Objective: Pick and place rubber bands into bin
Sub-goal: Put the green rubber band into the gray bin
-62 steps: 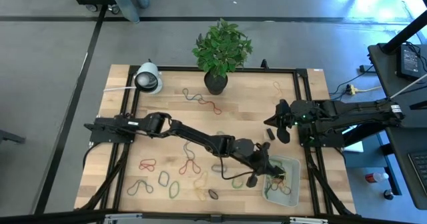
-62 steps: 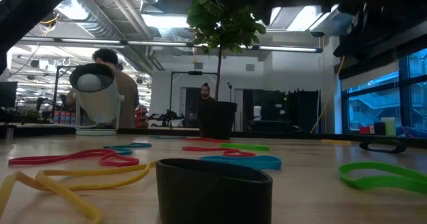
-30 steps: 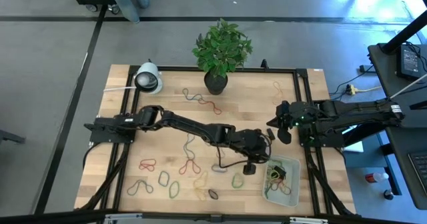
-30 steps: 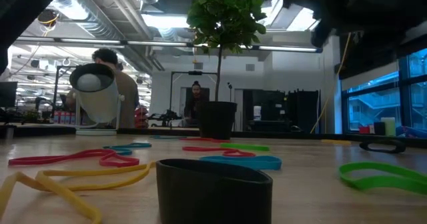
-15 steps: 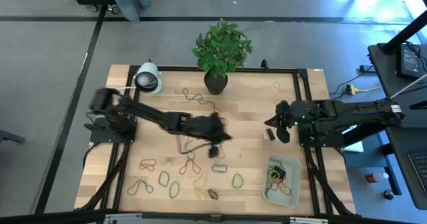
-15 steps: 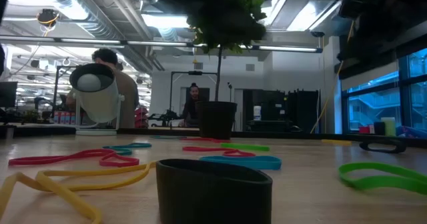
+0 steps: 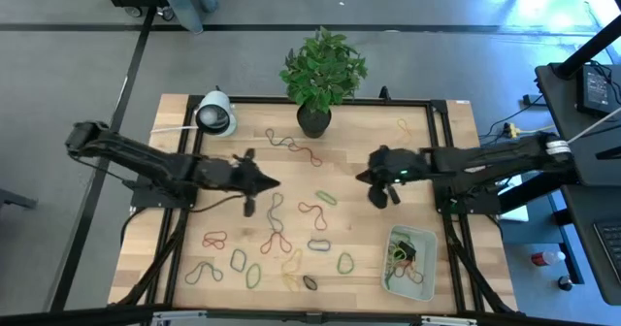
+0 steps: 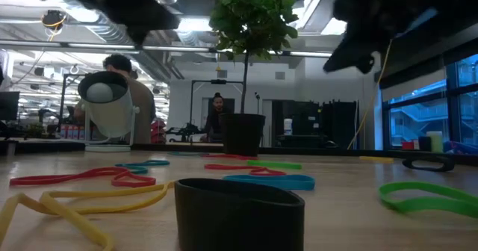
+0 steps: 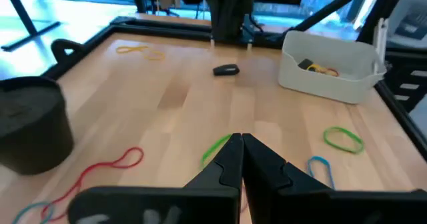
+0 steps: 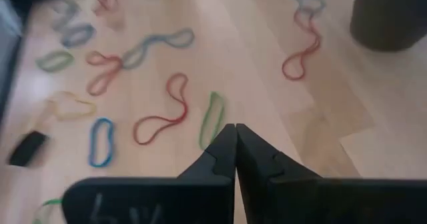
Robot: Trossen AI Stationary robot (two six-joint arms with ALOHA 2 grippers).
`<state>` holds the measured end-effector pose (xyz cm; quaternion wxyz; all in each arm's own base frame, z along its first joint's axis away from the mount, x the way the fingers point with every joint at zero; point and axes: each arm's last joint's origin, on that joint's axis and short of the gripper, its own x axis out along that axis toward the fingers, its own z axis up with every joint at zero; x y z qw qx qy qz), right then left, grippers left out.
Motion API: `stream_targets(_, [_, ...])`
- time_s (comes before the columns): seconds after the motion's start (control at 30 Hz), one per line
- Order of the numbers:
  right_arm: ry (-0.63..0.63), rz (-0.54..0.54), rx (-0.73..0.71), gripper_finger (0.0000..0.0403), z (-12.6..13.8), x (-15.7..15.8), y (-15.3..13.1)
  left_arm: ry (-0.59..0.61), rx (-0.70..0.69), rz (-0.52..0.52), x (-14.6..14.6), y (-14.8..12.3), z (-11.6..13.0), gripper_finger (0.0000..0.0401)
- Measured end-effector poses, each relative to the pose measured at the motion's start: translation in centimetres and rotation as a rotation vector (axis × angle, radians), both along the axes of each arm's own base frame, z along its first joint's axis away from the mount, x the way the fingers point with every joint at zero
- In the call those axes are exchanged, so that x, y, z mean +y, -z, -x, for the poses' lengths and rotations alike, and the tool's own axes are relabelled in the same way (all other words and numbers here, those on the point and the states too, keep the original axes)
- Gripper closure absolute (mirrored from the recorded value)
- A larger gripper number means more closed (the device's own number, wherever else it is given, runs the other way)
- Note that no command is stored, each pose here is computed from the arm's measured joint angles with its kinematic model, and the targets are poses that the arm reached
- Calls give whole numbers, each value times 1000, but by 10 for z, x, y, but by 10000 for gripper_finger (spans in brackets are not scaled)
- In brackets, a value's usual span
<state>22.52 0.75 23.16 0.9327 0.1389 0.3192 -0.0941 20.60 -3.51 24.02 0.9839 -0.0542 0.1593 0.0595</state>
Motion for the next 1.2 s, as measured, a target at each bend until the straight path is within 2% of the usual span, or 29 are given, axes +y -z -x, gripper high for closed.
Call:
stream_targets(0.17, [-1, 11, 193, 386, -48, 2, 11, 5, -44, -6, 6, 3, 30, 400])
stream_targets(0.4, [11, 23, 466, 377, -107, 5, 29, 17, 28, -40, 12, 6, 56, 400])
stream_targets(0.63, [31, 15, 553, 349, -152, 7, 50, 43, 84, -122, 15, 8, 71, 400])
stream_targets(0.87, [98, -30, 596, 317, -168, 8, 71, 47, 77, -136, 17, 6, 80, 400])
stream_targets(0.97, [123, -72, 615, 314, -168, 8, 77, 47, 69, -134, 18, 5, 81, 400])
stream_targets(1.2, [149, -86, 650, 313, -170, 8, 90, 54, 70, -132, 17, 5, 81, 400])
